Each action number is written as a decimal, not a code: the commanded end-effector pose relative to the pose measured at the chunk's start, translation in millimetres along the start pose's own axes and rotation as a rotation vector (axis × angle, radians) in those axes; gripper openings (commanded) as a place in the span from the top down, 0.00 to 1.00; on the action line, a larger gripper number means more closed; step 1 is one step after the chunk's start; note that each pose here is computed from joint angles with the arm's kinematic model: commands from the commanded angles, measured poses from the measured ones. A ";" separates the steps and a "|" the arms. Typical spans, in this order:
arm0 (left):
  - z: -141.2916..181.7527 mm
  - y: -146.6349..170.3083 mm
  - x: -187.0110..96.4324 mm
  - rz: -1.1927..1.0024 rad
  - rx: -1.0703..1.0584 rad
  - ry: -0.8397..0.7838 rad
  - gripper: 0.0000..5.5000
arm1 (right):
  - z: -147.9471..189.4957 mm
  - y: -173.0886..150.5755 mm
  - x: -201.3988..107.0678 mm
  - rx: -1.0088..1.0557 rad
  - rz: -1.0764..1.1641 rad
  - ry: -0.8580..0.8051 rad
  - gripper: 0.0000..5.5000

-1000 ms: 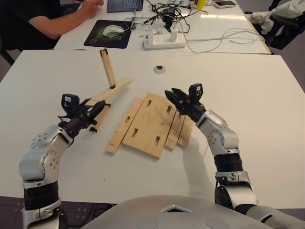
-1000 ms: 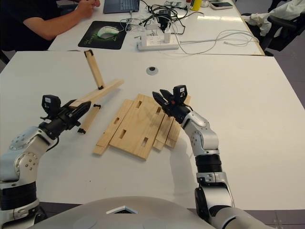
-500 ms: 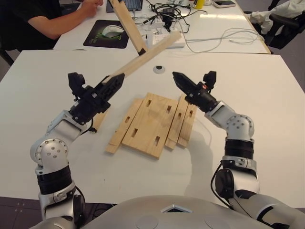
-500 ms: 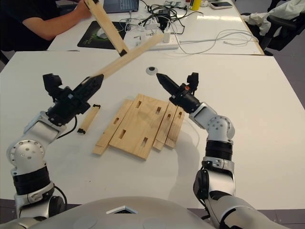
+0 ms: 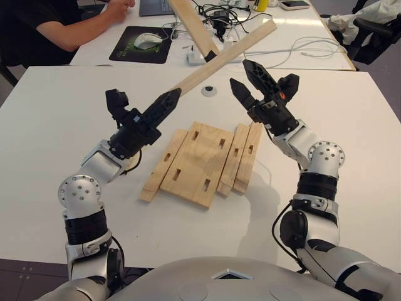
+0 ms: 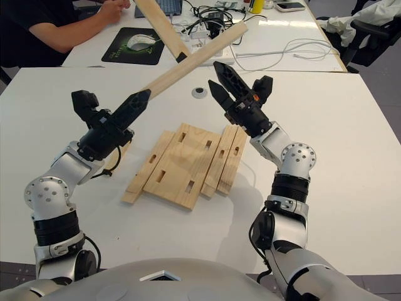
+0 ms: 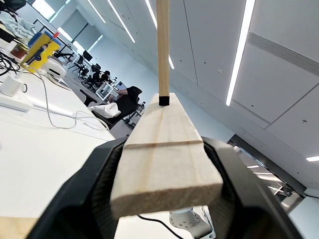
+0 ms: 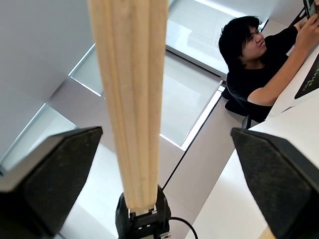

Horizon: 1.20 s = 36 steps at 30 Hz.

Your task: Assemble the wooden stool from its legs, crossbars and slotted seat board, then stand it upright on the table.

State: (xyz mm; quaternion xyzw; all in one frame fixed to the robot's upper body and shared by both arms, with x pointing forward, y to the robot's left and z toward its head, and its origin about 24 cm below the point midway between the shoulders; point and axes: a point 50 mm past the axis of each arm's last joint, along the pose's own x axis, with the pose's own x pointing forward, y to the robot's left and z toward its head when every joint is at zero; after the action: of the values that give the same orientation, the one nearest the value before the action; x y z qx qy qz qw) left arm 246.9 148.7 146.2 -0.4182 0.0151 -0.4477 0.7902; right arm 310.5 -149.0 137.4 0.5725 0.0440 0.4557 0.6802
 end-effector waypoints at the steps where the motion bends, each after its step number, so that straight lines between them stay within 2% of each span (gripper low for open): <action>1: -5.9 -3.5 0.5 -0.014 -0.009 0.033 0.62 | 4.8 5.5 9.2 -0.018 0.017 -0.009 0.14; 6: -11.5 -3.3 0.0 -0.018 -0.024 0.050 0.62 | 9.4 11.7 10.5 0.007 0.063 -0.028 0.14; 14: -1.4 -0.7 -1.8 -0.009 -0.024 0.005 0.62 | 6.4 11.7 -0.4 0.011 0.057 0.048 0.14; 29: -15.5 -3.1 -6.1 -0.024 -0.073 0.090 0.62 | 3.7 12.5 7.6 0.005 0.082 0.037 0.14; 36: -14.8 -2.9 -7.1 -0.021 -0.066 0.096 0.62 | 2.1 13.8 5.3 0.018 0.092 0.049 0.32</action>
State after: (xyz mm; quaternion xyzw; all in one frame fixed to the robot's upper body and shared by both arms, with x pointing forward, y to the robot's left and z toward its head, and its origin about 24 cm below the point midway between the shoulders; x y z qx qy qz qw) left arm 235.4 143.2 133.3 -0.4283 0.0646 -0.4667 0.7711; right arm 308.9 -148.0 150.4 0.5707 0.0388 0.4926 0.6559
